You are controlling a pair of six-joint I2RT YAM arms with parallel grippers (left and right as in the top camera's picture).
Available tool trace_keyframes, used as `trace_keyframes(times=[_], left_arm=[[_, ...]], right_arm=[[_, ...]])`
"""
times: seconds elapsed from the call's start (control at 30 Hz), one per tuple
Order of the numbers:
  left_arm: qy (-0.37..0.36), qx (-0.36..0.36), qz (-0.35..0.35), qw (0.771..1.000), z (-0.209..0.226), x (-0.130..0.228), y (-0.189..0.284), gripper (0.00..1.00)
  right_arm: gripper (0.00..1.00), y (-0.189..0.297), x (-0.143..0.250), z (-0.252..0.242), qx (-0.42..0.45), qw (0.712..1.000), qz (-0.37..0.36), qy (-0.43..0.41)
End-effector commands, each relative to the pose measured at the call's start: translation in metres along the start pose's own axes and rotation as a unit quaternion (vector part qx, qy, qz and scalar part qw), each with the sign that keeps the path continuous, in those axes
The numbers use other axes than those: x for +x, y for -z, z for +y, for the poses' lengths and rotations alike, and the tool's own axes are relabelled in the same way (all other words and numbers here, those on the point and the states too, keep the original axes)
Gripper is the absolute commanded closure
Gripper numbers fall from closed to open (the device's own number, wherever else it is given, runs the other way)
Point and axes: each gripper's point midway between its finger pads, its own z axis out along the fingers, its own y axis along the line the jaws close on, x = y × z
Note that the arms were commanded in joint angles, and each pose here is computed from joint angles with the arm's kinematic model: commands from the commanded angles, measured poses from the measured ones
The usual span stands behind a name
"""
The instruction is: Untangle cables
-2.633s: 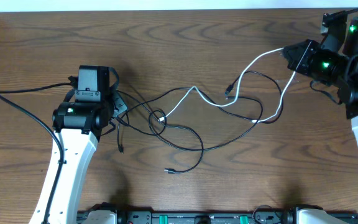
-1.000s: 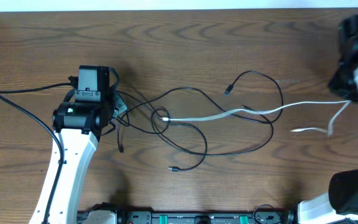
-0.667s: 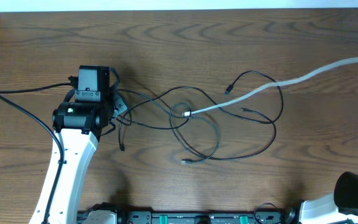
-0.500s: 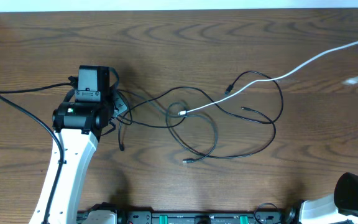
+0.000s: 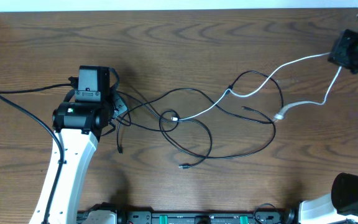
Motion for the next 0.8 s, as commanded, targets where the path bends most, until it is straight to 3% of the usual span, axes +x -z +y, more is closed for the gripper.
trace_keyframes(times=[0.0, 0.47, 0.5, 0.6, 0.63, 0.7, 0.77], left_arm=[[0.005, -0.004, -0.002, 1.0, 0.001, -0.003, 0.001, 0.93], [0.005, -0.004, -0.002, 1.0, 0.001, -0.003, 0.001, 0.93], [0.005, -0.004, -0.002, 1.0, 0.001, -0.003, 0.001, 0.93], [0.005, -0.004, -0.002, 1.0, 0.002, -0.003, 0.001, 0.93], [0.005, -0.004, -0.002, 1.0, 0.002, -0.003, 0.001, 0.93], [0.005, -0.004, -0.002, 1.0, 0.001, -0.003, 0.001, 0.93], [0.005, -0.004, -0.002, 1.0, 0.001, -0.003, 0.001, 0.93]], right_arm=[[0.99, -0.023, 0.011, 0.008, -0.009, 1.0, 0.021, 0.02], [0.98, -0.061, -0.004, 0.007, 0.021, 0.999, -0.025, 0.038], [0.92, -0.062, -0.004, 0.007, 0.021, 0.999, -0.025, 0.038], [0.54, -0.064, -0.005, 0.007, 0.019, 0.999, -0.029, 0.039], [0.46, -0.064, -0.006, 0.009, 0.014, 0.999, -0.03, 0.039], [0.35, -0.064, -0.006, 0.014, 0.001, 0.999, -0.031, 0.04], [0.34, -0.064, -0.005, 0.022, -0.02, 0.999, -0.027, 0.042]])
